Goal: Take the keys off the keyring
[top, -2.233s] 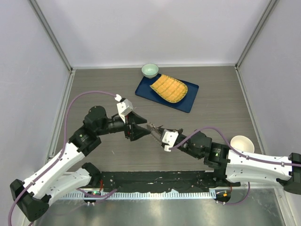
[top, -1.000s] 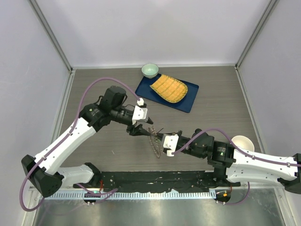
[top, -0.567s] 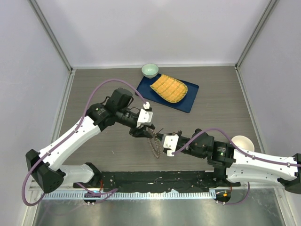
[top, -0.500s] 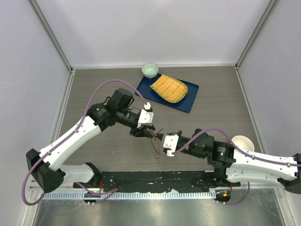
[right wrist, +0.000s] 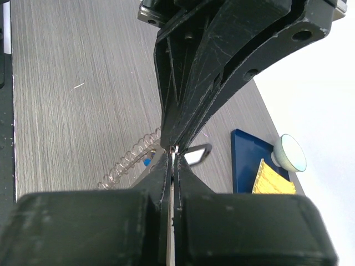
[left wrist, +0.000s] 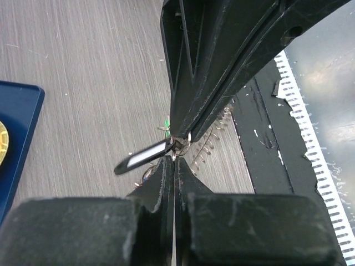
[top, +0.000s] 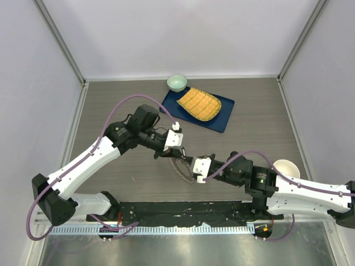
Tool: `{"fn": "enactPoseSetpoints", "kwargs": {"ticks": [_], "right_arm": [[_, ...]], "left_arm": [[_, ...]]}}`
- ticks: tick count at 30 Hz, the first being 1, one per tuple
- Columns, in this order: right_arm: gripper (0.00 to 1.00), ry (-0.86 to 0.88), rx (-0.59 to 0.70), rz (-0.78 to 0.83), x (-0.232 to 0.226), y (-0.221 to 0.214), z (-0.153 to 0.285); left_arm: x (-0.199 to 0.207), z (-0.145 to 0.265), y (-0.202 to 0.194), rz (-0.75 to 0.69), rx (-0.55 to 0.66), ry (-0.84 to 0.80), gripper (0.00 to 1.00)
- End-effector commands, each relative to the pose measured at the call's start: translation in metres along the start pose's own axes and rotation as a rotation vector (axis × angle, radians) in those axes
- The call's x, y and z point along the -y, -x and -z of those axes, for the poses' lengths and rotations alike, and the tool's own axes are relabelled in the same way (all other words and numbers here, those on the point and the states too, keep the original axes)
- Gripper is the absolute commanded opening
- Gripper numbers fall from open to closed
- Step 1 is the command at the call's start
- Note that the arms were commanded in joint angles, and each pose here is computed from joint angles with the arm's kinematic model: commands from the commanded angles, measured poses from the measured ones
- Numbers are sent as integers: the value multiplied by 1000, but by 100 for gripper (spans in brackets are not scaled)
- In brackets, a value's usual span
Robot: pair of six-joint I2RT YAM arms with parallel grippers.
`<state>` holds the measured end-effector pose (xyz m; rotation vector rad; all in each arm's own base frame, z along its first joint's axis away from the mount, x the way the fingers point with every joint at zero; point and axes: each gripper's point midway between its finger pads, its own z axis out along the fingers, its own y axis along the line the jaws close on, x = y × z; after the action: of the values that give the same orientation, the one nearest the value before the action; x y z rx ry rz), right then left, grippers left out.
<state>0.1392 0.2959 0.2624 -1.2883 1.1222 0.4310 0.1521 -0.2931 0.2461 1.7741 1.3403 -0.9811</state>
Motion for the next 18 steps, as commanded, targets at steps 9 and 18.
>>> {"fn": "enactPoseSetpoints", "kwargs": {"ticks": [9, 18], "right_arm": [[1, -131, 118, -39, 28, 28, 13], [1, -187, 74, -19, 34, 14, 13]], "left_arm": [[-8, 16, 45, 47, 204, 139, 0], [-2, 27, 61, 91, 300, 152, 0]]}}
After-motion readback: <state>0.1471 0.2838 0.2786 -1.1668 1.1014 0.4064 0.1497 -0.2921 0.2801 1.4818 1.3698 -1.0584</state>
